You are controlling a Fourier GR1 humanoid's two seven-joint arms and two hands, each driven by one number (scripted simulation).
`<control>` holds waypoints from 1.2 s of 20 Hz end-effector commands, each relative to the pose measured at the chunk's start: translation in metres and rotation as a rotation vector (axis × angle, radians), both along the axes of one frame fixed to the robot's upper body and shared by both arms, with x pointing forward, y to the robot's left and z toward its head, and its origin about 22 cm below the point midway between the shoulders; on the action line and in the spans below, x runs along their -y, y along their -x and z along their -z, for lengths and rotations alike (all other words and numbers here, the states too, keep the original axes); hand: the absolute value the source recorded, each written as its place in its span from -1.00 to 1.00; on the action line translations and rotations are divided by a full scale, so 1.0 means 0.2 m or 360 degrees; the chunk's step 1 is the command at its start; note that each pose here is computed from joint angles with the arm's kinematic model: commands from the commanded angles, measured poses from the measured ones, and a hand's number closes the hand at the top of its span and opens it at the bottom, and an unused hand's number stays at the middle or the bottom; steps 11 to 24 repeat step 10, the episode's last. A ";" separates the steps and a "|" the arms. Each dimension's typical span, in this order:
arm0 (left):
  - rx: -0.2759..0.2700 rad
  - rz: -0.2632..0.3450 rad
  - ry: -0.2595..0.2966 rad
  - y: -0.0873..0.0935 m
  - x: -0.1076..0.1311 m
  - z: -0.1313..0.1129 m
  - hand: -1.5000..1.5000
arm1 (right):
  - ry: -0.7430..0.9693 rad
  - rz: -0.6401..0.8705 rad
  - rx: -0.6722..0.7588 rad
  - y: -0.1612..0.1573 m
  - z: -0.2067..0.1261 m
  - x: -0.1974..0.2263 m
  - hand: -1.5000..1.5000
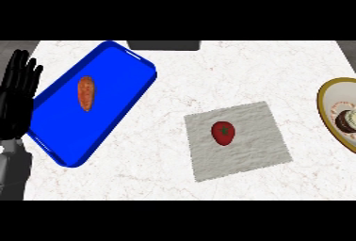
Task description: Pick the cupcake from the placemat and place it in the bowl
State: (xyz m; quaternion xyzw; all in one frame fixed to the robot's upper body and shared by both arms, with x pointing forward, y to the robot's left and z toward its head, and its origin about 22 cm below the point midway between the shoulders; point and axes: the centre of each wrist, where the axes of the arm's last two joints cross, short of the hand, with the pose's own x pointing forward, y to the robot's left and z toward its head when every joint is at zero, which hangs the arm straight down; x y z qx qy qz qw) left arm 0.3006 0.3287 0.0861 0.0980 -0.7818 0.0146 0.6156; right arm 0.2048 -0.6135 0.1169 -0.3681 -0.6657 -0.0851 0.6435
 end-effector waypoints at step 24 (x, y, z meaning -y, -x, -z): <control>-0.0003 -0.0010 0.0008 0.03 -0.06 -0.02 0.00 | -0.0089 -0.0036 0.0147 0.46 -0.03 0.18 -1.00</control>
